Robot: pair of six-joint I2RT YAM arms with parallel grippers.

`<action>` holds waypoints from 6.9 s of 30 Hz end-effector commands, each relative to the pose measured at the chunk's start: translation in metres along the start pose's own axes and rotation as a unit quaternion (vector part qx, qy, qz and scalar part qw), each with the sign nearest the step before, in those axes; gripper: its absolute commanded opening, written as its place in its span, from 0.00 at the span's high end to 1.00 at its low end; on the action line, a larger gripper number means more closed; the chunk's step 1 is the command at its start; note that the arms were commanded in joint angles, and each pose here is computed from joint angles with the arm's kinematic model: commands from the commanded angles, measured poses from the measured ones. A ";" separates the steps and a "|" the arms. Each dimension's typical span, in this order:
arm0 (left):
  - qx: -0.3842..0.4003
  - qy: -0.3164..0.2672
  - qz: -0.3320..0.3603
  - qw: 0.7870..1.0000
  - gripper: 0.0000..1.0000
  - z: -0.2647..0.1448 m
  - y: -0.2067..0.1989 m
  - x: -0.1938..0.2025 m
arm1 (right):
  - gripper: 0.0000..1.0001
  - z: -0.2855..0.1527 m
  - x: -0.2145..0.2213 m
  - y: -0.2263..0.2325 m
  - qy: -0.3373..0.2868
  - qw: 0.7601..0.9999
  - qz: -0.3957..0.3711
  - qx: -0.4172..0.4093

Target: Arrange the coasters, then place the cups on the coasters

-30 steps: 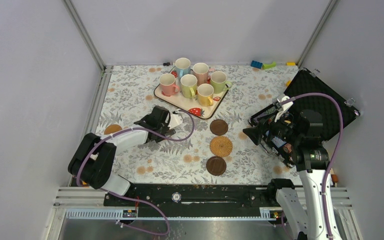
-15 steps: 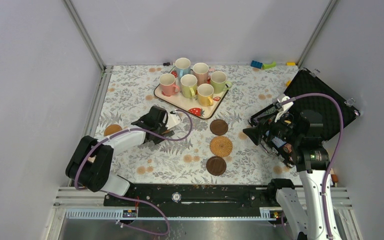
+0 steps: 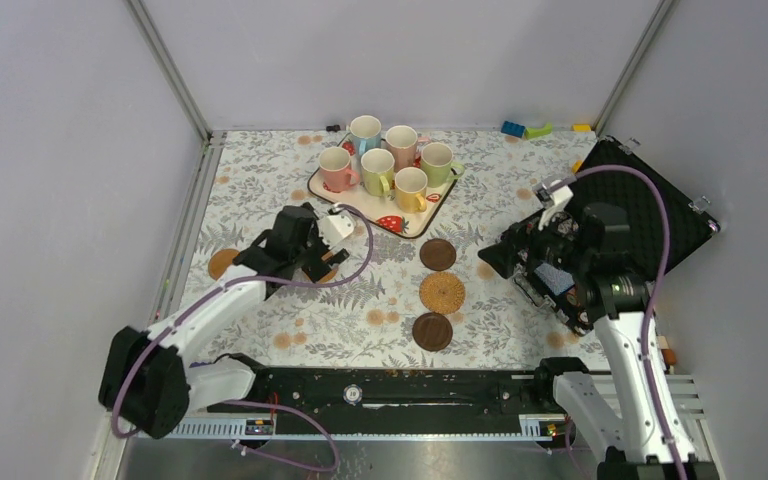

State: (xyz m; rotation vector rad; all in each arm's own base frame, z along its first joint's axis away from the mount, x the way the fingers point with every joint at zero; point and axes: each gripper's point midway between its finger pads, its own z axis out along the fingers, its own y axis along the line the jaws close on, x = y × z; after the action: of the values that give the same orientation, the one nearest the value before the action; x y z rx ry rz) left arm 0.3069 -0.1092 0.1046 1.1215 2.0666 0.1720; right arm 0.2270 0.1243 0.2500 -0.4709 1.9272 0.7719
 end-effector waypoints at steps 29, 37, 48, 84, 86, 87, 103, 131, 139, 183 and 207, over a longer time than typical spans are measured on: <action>0.156 -0.108 0.253 0.949 0.01 0.033 -0.211 -0.220 | 0.00 -0.012 -0.014 -0.026 -0.037 0.996 -0.030 0.071; 0.132 -0.074 0.272 0.950 0.01 0.071 -0.227 -0.192 | 0.00 -0.013 -0.015 -0.024 -0.039 0.996 -0.036 0.066; 0.104 -0.022 0.278 0.955 0.01 0.087 -0.205 -0.136 | 0.00 -0.015 -0.016 -0.020 -0.045 0.996 -0.038 0.062; 0.054 0.077 0.169 0.981 0.01 0.085 -0.082 -0.019 | 0.00 -0.016 -0.016 -0.014 -0.048 0.997 -0.034 0.049; 0.056 0.079 0.171 0.981 0.01 0.083 -0.083 -0.017 | 0.00 -0.017 -0.016 -0.014 -0.049 0.997 -0.034 0.049; 0.055 0.079 0.172 0.980 0.01 0.082 -0.082 -0.016 | 0.00 -0.016 -0.016 -0.014 -0.049 0.997 -0.034 0.049; 0.051 0.063 0.161 0.984 0.01 0.072 -0.078 -0.024 | 0.00 -0.017 -0.017 -0.014 -0.050 0.997 -0.032 0.048; 0.054 -0.085 0.175 0.979 0.01 0.077 -0.129 -0.186 | 0.00 -0.015 -0.015 -0.018 -0.045 0.997 -0.028 0.054; 0.026 -0.096 0.163 0.982 0.01 0.088 -0.147 -0.215 | 0.00 -0.014 -0.014 -0.019 -0.043 0.997 -0.028 0.054; -0.011 -0.107 0.172 0.979 0.01 0.083 -0.144 -0.220 | 0.00 -0.018 -0.016 -0.017 -0.050 0.997 -0.029 0.053; 0.042 -0.045 0.225 0.972 0.01 0.094 -0.166 -0.169 | 0.00 -0.016 -0.015 -0.019 -0.046 0.997 -0.024 0.052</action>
State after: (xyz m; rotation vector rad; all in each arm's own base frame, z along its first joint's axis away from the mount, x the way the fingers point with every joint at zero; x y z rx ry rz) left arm 0.3399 -0.3797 0.0553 1.5642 1.6752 0.3148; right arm 0.2322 0.0973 0.2540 -0.3902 1.8947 0.6413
